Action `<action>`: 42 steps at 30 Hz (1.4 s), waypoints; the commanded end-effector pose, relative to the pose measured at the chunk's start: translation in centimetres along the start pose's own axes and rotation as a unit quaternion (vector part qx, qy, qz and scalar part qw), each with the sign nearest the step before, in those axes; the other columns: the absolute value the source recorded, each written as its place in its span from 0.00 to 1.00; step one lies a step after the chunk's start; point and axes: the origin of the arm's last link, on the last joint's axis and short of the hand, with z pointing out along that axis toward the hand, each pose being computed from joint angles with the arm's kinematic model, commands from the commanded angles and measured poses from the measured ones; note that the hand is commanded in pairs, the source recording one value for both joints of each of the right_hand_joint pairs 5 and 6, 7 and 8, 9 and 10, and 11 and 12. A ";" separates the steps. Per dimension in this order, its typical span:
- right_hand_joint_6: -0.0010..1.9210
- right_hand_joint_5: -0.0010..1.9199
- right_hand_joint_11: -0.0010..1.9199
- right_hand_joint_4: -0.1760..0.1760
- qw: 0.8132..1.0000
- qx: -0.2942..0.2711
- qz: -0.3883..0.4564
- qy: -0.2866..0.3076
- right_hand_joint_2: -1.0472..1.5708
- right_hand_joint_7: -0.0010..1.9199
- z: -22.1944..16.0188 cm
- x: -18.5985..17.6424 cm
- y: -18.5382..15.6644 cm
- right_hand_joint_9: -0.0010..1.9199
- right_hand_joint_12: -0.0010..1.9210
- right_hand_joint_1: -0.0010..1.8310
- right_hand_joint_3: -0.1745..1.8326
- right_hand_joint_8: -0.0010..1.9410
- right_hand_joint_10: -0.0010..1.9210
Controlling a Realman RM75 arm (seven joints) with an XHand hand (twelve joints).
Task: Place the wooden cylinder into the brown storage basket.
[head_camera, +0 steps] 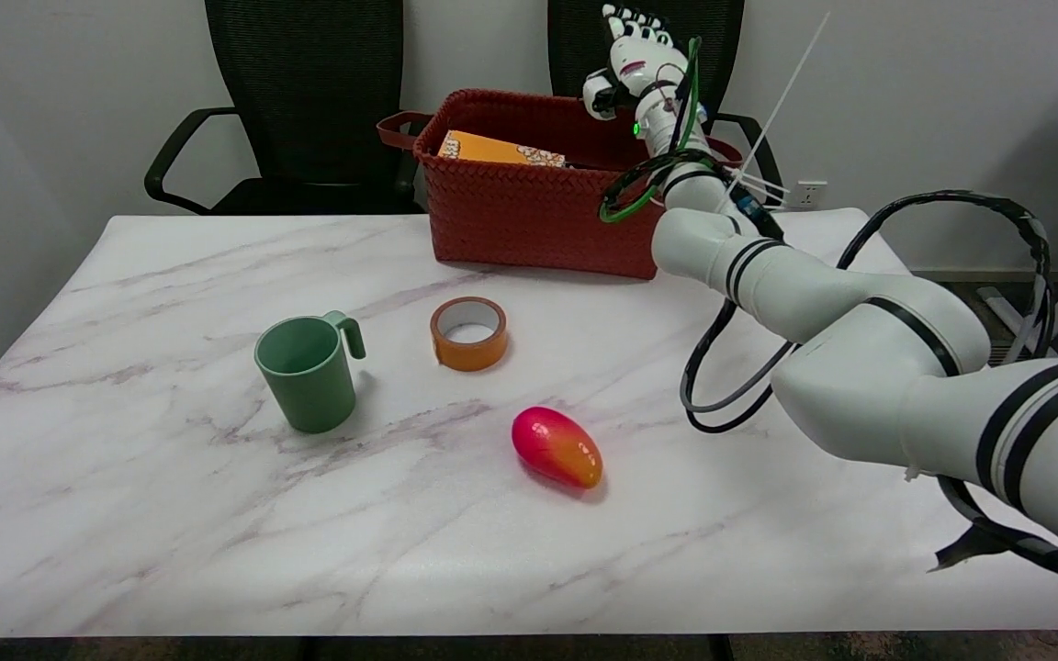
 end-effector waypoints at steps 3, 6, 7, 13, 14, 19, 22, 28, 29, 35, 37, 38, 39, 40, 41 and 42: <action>0.00 0.00 0.00 0.50 0.997 -0.015 -0.026 0.067 1.00 0.00 -1.1 1.3 2.3 0.00 0.00 0.10 0.50 0.00 0.00; 0.00 0.00 0.00 0.50 0.996 -0.028 0.002 0.089 1.00 0.00 -2.2 1.1 3.6 0.00 0.00 0.11 0.49 0.00 0.00; 0.00 0.00 0.00 0.50 0.995 -0.033 0.023 0.091 1.00 0.00 -2.5 1.1 4.0 0.00 0.00 0.11 0.50 0.00 0.00; 0.00 0.00 0.00 0.50 0.983 -0.041 0.121 0.132 1.00 0.00 -4.8 2.8 6.1 0.00 0.00 0.03 0.57 0.00 0.00; 0.00 0.00 0.00 0.50 0.980 -0.043 0.136 0.140 1.00 0.00 -5.4 3.2 6.5 0.00 0.00 0.01 0.58 0.00 0.00; 0.00 0.00 0.00 0.50 0.967 -0.039 0.185 0.171 1.00 0.00 -7.6 5.1 7.9 0.00 0.00 0.05 0.65 0.00 0.00; 0.00 0.00 0.00 0.50 0.959 -0.036 0.208 0.189 1.00 0.00 -9.3 6.2 8.7 0.00 0.00 0.05 0.68 0.00 0.00; 0.00 0.00 0.00 0.50 0.947 -0.032 0.240 0.211 1.00 0.00 -12.9 7.4 9.8 0.00 0.00 0.00 0.72 0.00 0.00; 0.00 0.00 0.00 0.50 0.945 -0.034 0.245 0.215 1.00 0.00 -13.6 7.4 10.0 0.00 0.00 0.00 0.73 0.00 0.00; 0.00 0.00 0.00 0.50 0.940 -0.039 0.256 0.225 1.00 0.00 -16.9 7.1 10.6 0.00 0.00 0.00 0.72 0.00 0.00; 0.00 0.00 0.00 0.50 0.938 -0.041 0.258 0.227 1.00 0.00 -17.9 7.0 10.8 0.00 0.00 0.00 0.71 0.00 0.00; 0.00 0.00 0.00 0.50 0.937 -0.041 0.260 0.229 1.00 0.00 -18.3 7.1 10.8 0.00 0.00 0.00 0.70 0.00 0.00; 0.00 0.00 0.00 0.50 0.937 -0.042 0.262 0.229 1.00 0.00 -18.8 7.0 10.8 0.00 0.00 0.00 0.70 0.00 0.00; 0.00 0.00 0.00 0.50 0.936 -0.043 0.264 0.229 1.00 0.00 -19.3 7.0 10.9 0.00 0.00 0.00 0.70 0.00 0.00; 0.00 0.00 0.00 0.50 0.936 -0.044 0.265 0.228 1.00 0.00 -19.8 6.9 11.0 0.00 0.00 0.00 0.69 0.00 0.00; 0.00 0.00 0.00 0.50 0.935 -0.044 0.268 0.227 1.00 0.00 -20.1 6.8 11.0 0.00 0.00 0.00 0.69 0.00 0.00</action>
